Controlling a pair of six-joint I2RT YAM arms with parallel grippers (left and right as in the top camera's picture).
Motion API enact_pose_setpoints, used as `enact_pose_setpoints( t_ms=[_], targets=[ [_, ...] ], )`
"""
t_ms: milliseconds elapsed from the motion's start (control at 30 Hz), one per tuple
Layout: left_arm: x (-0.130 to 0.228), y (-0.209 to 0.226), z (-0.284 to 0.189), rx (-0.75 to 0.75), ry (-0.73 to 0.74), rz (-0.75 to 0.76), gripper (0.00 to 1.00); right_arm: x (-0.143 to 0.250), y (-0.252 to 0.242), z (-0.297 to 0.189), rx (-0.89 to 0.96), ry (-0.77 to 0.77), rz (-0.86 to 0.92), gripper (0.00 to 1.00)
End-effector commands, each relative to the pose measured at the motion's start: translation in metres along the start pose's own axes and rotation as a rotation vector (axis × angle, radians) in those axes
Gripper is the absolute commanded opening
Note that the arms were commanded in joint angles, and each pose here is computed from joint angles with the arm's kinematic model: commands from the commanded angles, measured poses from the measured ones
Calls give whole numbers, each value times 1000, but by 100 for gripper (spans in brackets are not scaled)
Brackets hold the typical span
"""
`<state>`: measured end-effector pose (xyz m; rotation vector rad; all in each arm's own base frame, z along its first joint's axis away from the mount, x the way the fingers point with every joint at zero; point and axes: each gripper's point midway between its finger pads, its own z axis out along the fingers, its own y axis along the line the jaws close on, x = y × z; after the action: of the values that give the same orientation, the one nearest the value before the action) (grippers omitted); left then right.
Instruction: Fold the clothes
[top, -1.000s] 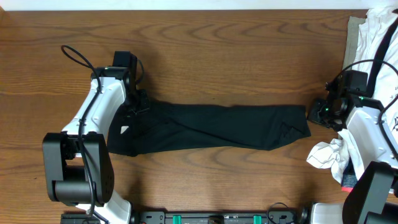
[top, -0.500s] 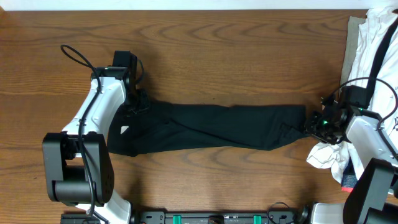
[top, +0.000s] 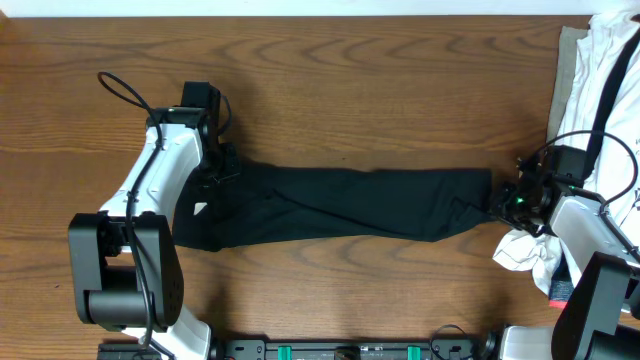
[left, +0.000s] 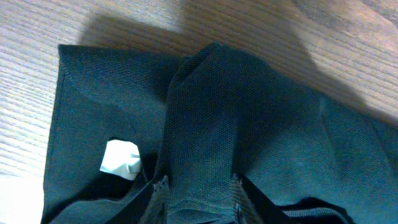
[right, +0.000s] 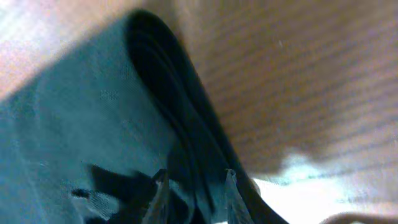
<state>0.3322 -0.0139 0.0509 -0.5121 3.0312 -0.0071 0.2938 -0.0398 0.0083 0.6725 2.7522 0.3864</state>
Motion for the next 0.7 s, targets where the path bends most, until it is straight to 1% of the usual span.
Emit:
enact_pose_setpoints(
  t_ms=[0,533,667],
  targets=[
    [-9,1,-13,0,-44,1,35,-3,10,0,-66,-10,8,27],
    [-9,1,-13,0,-43,1,35,3,5,6,-58,-7,-2,27],
    [-9,1,-13,0,-43,1,35,2,6,9,-67,-15,-6,24]
  ],
)
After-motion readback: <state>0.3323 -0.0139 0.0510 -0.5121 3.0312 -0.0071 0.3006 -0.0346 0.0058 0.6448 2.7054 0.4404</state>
